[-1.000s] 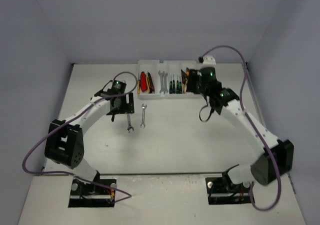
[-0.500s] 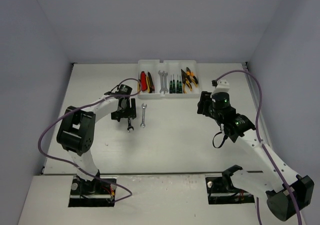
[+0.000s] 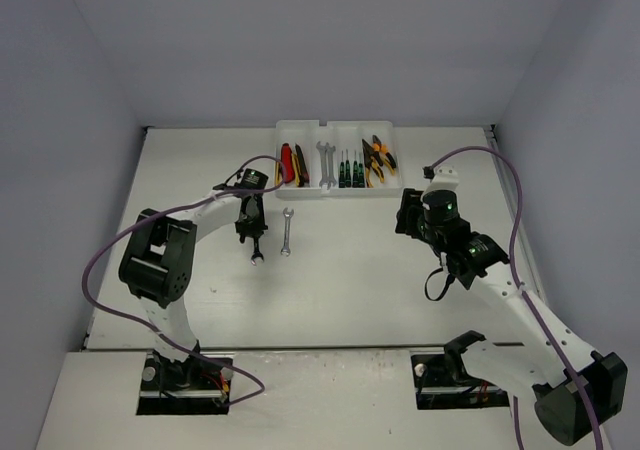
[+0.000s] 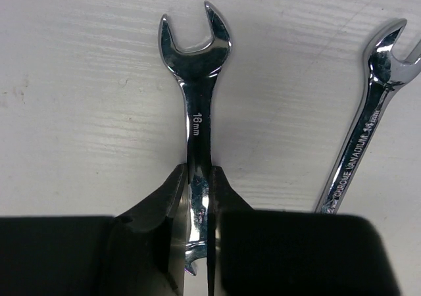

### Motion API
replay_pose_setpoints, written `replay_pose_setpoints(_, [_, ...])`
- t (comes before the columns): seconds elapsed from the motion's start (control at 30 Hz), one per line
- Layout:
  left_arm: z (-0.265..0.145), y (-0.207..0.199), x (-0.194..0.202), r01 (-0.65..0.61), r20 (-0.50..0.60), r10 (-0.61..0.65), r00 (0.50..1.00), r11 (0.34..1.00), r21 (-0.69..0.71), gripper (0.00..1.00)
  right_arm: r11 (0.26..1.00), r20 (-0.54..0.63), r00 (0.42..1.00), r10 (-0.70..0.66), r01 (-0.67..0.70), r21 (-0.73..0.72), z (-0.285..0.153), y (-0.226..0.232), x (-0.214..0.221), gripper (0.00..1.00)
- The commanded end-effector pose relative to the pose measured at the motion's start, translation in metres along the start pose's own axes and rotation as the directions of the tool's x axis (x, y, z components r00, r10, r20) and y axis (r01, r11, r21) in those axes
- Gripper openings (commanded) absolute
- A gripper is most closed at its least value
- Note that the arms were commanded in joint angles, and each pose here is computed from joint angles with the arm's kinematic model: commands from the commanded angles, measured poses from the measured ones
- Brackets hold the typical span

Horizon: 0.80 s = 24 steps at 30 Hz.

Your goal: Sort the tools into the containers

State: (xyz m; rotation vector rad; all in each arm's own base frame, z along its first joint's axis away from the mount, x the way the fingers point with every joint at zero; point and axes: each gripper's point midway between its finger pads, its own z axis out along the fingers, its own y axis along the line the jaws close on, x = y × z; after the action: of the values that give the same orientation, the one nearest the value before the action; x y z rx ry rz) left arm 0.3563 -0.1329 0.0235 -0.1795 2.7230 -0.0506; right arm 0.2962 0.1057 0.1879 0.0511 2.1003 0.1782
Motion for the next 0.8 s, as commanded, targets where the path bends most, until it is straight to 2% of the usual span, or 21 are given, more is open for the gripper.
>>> replay_pose_setpoints(0.0, [-0.001,0.0,-0.003,0.015,0.017,-0.014,1.0,1.0,-0.011,0.0,1.0,0.076,0.997,0.017,-0.019,0.02,0.0,-0.002,-0.018,0.52])
replay_pose_setpoints(0.1, [-0.016,-0.002,-0.011,0.018,0.058,-0.019,0.998,1.0,0.008,0.0,1.0,0.075,0.997,0.015,-0.017,0.026,0.0,-0.004,-0.017,0.52])
replay_pose_setpoints(0.4, [-0.096,-0.034,-0.054,0.003,0.255,-0.048,0.966,0.984,0.176,0.0,0.999,0.091,0.996,0.024,-0.029,0.046,-0.002,-0.009,-0.017,0.52])
replay_pose_setpoints(0.63, [-0.144,-0.085,-0.099,-0.069,0.366,-0.066,0.928,0.937,0.343,0.0,0.994,0.138,0.989,0.049,-0.061,0.089,-0.01,-0.02,-0.023,0.52])
replay_pose_setpoints(0.77, [-0.151,-0.121,-0.127,-0.113,0.418,-0.083,0.905,0.899,0.424,0.0,0.993,0.147,0.988,0.056,-0.07,0.095,-0.011,-0.022,-0.024,0.52])
